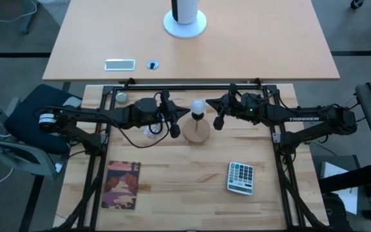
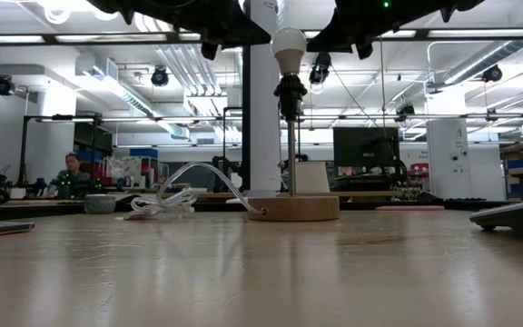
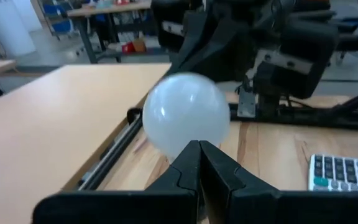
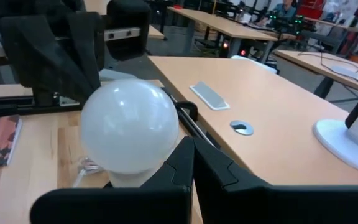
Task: Screw lightbulb
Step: Insert the lightbulb into the lamp
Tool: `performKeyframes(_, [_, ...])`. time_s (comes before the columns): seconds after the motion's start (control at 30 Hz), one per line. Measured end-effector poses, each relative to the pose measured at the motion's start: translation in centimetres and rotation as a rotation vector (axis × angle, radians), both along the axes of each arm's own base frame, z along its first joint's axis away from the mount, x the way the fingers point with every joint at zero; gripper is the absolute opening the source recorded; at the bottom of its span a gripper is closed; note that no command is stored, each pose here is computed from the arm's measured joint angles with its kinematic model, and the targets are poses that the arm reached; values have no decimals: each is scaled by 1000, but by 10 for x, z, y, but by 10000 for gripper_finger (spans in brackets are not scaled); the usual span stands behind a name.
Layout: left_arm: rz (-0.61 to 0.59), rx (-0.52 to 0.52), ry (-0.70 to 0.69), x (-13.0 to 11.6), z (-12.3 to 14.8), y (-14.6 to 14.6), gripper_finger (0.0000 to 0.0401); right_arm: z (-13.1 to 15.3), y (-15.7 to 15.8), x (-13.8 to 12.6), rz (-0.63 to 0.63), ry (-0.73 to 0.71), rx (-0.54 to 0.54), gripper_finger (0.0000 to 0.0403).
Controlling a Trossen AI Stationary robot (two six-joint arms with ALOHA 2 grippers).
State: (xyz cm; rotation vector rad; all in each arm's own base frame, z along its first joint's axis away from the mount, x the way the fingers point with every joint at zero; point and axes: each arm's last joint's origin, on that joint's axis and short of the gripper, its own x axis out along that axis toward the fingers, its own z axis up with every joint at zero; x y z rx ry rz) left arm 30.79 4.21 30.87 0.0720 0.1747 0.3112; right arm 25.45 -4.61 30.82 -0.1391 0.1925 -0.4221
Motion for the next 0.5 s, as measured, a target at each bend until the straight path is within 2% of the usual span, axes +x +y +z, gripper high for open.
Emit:
performKeyframes(0.2, [-1,19,-26,6,-3,1,0,-1,2,2,47,5,5,0])
performKeyframes(0.5, [-5,31,-22,10,-5,2,0,-2,2,2,50,6,6,0])
